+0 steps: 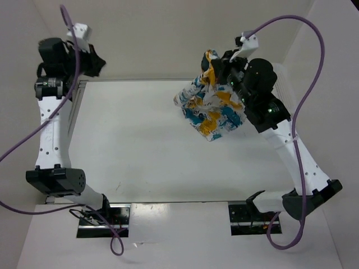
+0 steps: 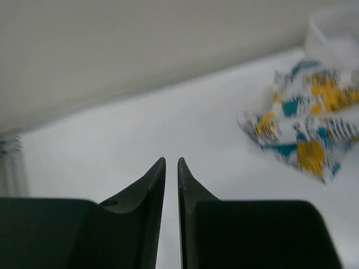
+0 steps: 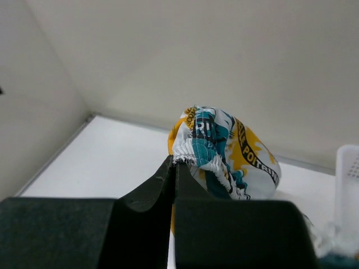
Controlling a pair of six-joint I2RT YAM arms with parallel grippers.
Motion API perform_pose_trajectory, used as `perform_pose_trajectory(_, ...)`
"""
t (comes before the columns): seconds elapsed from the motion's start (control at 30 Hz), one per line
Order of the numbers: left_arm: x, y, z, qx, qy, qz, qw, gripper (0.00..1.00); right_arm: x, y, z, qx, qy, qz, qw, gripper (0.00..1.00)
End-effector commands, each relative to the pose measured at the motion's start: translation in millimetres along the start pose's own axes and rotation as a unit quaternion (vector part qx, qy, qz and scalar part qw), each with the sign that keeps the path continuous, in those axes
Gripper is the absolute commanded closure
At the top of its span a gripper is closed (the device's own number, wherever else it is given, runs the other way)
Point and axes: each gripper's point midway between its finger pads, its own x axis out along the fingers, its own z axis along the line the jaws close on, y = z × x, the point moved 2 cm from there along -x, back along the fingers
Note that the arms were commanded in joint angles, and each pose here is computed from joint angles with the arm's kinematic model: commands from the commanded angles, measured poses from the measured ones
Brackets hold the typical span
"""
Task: Fold and stack the shorts
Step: Fold the shorts
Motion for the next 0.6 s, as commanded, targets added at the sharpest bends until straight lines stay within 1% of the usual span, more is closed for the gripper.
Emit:
perform_pose_trajectory(0.0, 21, 105, -57, -0.061, 0.116, 0.136, 0.982, 0.78, -12, 8, 15, -0.017, -0.03, 0.005, 0.999, 1.0)
perform_pose_trajectory(0.03, 29, 126, -79, -0.06, 0.137, 0.16, 0.976, 0.75, -17, 10, 18, -0.013, -0.04, 0.007, 0.999, 1.0)
perform_pose_trajectory(0.07, 30, 161, -90, -0.067, 0.142, 0.195, 0.968, 0.73, -22, 34, 18, -0.007, -0.046, 0.034, 0.998, 1.0)
perform_pose_trajectory(0.1, 33, 179, -95, -0.062, 0.132, 0.216, 0.966, 0.68, -28, 46, 17, -0.001, -0.049, 0.046, 0.998, 1.0)
perform_pose_trajectory(0.13, 34, 195, -112, -0.055, 0.144, 0.233, 0.96, 0.66, -45, 75, 12, 0.005, -0.045, 0.072, 0.996, 1.0)
perform_pose_trajectory(0.2, 36, 216, -124, -0.047, 0.146, 0.251, 0.956, 0.65, -67, 116, 9, 0.033, -0.04, 0.118, 0.992, 1.0)
perform_pose_trajectory(0.23, 35, 238, -126, -0.045, 0.138, 0.273, 0.951, 0.63, -93, 160, 3, 0.042, -0.032, 0.172, 0.984, 0.99)
perform_pose_trajectory(0.27, 38, 247, -135, -0.037, 0.143, 0.278, 0.949, 0.61, -107, 183, 2, 0.077, -0.024, 0.205, 0.975, 0.94)
perform_pose_trajectory(0.3, 40, 259, -137, -0.035, 0.142, 0.291, 0.945, 0.59, -121, 203, -1, 0.092, -0.013, 0.233, 0.968, 0.82)
perform_pose_trajectory(0.33, 40, 270, -137, -0.03, 0.131, 0.306, 0.943, 0.56, -144, 241, -8, 0.104, 0.009, 0.292, 0.951, 0.55)
perform_pose_trajectory(0.37, 44, 284, -145, -0.025, 0.136, 0.321, 0.937, 0.51, -153, 236, -4, 0.117, 0.01, 0.28, 0.953, 0.49)
perform_pose_trajectory(0.4, 44, 294, -150, -0.025, 0.141, 0.333, 0.932, 0.5, -158, 226, 3, 0.147, 0.014, 0.262, 0.954, 0.37)
perform_pose_trajectory(0.43, 48, 301, -151, -0.021, 0.138, 0.338, 0.931, 0.49, -160, 216, 9, 0.151, 0.007, 0.241, 0.959, 0.2)
perform_pose_trajectory(0.47, 56, 309, -155, -0.02, 0.142, 0.345, 0.928, 0.47, -162, 203, 6, 0.169, 0.017, 0.213, 0.962, 0.16)
perform_pose_trajectory(0.53, 74, 322, -159, -0.014, 0.144, 0.349, 0.926, 0.43, -162, 205, -4, 0.178, 0.05, 0.211, 0.96, 0.16)
perform_pose_trajectory(0.57, 82, 323, -164, -0.011, 0.149, 0.348, 0.926, 0.42, -160, 217, -7, 0.185, 0.067, 0.233, 0.952, 0.16)
